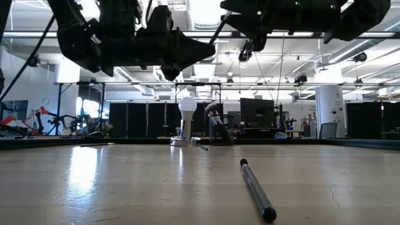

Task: Pick & Place Makeup Supplies
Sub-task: Put the makeup brush into the black makeup holder

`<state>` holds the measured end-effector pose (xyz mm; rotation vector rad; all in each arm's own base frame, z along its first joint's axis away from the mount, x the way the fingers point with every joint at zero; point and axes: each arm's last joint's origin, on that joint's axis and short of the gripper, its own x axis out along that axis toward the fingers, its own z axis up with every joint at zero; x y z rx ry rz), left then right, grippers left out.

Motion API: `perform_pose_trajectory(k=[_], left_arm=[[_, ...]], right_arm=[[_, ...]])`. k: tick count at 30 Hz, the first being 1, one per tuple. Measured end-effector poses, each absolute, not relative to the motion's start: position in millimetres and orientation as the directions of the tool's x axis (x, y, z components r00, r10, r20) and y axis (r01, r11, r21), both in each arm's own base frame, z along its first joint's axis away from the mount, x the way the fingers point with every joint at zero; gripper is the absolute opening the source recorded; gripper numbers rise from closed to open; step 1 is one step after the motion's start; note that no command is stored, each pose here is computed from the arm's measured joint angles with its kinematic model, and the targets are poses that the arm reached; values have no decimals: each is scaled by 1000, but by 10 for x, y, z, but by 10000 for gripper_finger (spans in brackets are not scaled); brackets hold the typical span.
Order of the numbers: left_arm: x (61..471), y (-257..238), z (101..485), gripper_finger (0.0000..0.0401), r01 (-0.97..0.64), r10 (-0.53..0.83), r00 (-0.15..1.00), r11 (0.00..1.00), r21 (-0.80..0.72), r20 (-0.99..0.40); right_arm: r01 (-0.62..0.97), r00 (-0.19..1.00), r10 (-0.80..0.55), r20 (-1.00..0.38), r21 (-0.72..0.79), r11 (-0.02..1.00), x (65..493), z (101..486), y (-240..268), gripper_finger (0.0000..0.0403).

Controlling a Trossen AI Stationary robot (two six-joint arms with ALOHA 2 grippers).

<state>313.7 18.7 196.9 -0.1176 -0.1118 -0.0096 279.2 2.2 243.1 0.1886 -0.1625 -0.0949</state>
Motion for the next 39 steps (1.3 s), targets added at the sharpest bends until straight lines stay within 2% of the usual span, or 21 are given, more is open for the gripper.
perform_pose_trajectory(k=[3, 7, 8, 12, 16, 19, 23, 30, 39], left_arm=[[3136, 198, 1971, 15, 14, 0, 994, 993, -116, 114], [3136, 202, 1969, 15, 16, -2, 994, 993, -119, 111], [3135, 212, 1967, 15, 14, 0, 994, 992, -129, 109], [3127, 260, 1961, 54, -34, 53, 995, 978, -207, 83], [3092, 311, 1953, 102, -96, 98, 995, 975, -201, 1], [3060, 326, 1922, 120, -109, 106, 994, 976, -188, -26], [3017, 338, 1860, 126, -117, 110, 993, 976, -182, -47], [2973, 334, 1803, 127, -122, 113, 992, 977, -175, -62], [2961, 332, 1785, 128, -123, 113, 991, 978, -171, -69]], right_arm=[[83, 982, -113, 150, 193, 978, 2820, 2437, 21, 114], [89, 983, -117, 143, 188, 978, 2851, 2420, 18, 32], [93, 983, -120, 141, 185, 978, 2852, 2416, 17, 24], [141, 979, -163, 120, 168, 976, 2838, 2418, -25, 19], [201, 970, -219, 110, 150, 968, 2761, 2498, -186, 18], [295, 953, -300, 26, 121, 948, 2705, 2535, -411, 18], [414, 909, -411, -64, 49, 909, 2687, 2617, -753, 18], [509, 849, -508, -144, -28, 860, 2771, 2644, -1435, 17], [554, 790, -543, -285, -50, 831, 2984, 2292, -2173, 17]])
